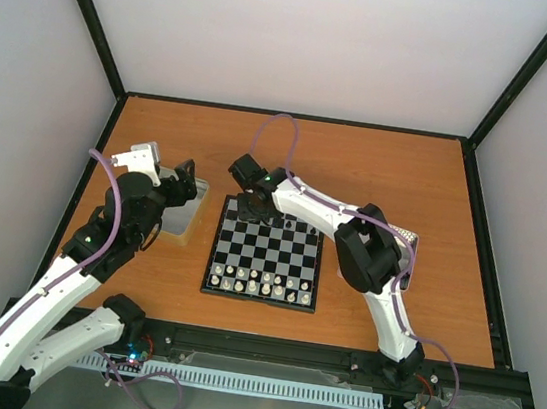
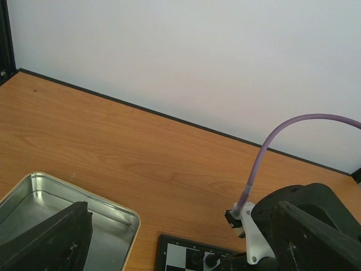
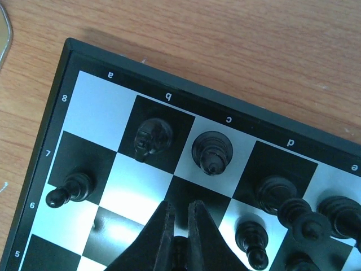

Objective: Set up the chess pieces on the board
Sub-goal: Place the chess piece on the chessboard.

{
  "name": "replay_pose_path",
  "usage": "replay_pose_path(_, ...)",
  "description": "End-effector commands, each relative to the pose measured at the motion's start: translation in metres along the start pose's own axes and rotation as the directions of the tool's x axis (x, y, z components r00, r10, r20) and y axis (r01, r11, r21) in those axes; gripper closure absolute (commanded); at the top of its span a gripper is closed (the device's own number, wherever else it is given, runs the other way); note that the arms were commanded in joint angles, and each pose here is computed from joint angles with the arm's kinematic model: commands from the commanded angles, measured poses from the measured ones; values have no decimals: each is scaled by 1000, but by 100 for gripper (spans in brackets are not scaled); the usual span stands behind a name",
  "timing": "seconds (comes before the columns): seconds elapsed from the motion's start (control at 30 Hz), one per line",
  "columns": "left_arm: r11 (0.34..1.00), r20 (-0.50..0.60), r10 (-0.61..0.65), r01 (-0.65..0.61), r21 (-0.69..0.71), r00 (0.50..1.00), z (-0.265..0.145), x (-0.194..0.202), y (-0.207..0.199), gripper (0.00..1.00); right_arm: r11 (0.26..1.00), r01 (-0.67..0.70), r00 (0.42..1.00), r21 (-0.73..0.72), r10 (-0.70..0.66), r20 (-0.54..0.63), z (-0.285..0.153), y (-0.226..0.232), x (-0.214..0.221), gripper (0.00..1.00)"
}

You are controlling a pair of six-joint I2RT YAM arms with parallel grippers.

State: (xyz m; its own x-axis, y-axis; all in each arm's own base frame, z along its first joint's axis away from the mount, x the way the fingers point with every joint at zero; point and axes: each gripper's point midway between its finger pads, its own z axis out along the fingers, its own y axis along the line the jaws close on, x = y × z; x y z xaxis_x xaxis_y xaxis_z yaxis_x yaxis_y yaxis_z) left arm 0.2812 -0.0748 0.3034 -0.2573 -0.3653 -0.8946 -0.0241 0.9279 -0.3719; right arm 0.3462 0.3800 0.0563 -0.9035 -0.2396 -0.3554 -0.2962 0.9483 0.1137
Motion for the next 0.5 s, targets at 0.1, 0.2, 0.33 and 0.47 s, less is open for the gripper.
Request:
replay_pose_path(0.1,1000,19,2,-1,-4,1000,-2,-8,0,13,999,46,999,7,-46,17,7,7,-4,94)
replay_pose_path(0.2,1000,19,1,-1,-4,1000,-2,-8,0,13,998,56,998,13,-57,22,9,7,-5,93)
replay_pose_path(0.33,1000,16,3,-3,-6,1000,0,-7,0,13,997,68,998,20,-69,12,16,5,-4,93)
replay_pose_path(0.47,1000,12,3,-3,-5,1000,1,-7,-1,13,996,84,996,26,-84,7,20,4,-4,93)
